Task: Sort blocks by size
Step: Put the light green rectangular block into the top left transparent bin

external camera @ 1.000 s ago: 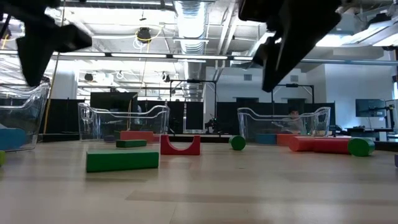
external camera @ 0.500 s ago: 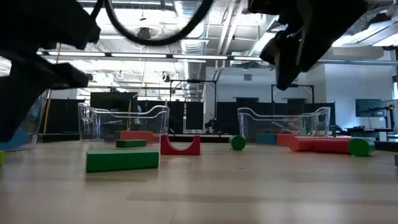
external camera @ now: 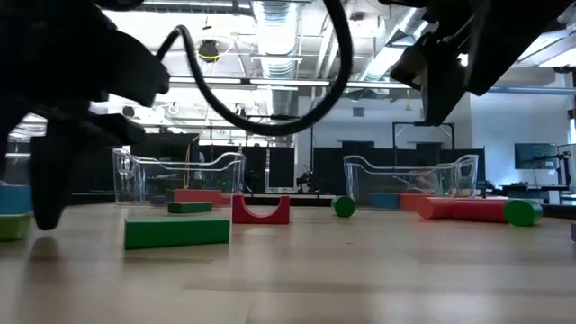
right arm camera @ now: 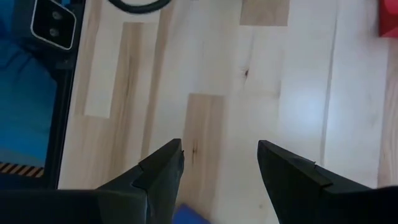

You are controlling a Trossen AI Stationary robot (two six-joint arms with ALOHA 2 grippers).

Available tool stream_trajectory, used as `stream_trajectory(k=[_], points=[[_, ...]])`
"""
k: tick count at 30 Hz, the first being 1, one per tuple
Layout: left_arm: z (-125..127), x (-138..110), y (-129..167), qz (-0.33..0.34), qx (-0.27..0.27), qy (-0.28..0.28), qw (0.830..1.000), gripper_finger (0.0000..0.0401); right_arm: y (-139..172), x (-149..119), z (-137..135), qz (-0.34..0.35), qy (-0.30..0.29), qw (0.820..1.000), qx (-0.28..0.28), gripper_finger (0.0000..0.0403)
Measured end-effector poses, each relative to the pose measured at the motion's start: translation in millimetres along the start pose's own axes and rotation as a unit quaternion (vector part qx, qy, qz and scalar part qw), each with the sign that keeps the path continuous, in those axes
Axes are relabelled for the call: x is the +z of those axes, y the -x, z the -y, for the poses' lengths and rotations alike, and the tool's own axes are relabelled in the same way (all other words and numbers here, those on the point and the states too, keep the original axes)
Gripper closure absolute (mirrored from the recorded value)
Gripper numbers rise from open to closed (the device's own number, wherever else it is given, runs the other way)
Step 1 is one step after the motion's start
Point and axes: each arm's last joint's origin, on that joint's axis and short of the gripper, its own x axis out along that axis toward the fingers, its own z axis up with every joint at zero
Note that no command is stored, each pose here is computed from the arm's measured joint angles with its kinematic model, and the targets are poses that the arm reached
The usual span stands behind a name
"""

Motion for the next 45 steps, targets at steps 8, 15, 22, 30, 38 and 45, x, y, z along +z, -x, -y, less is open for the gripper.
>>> stream_trajectory(k=[8, 15, 22, 30, 38, 45], points=[[-6, 1, -10, -0.014, 0.005, -0.004, 1.000, 0.0246, 0, -2, -5, -0.001, 0.002, 1.000, -0.002, 0.0163], [-4, 8, -5, 0.018, 0.018, -0.030, 0.999, 0.0232, -1, -3, -7, 0.000, 0.005, 1.000, -0.007, 0.0163], [-2, 16, 12, 0.015, 0.050, -0.036, 0.998, 0.0198, -1, -3, -7, 0.000, 0.007, 1.000, -0.008, 0.0163], [-3, 7, 11, -0.037, 0.031, 0.018, 0.999, 0.0146, -1, -3, -7, 0.005, 0.017, 1.000, -0.019, 0.0163], [-5, 3, 11, -0.053, 0.045, 0.053, 0.996, 0.0141, 0, -3, -7, 0.006, 0.025, 0.999, -0.019, 0.0163], [-4, 2, 8, -0.072, 0.023, 0.072, 0.995, 0.0141, -1, -3, -7, 0.006, 0.025, 0.999, -0.020, 0.0163]])
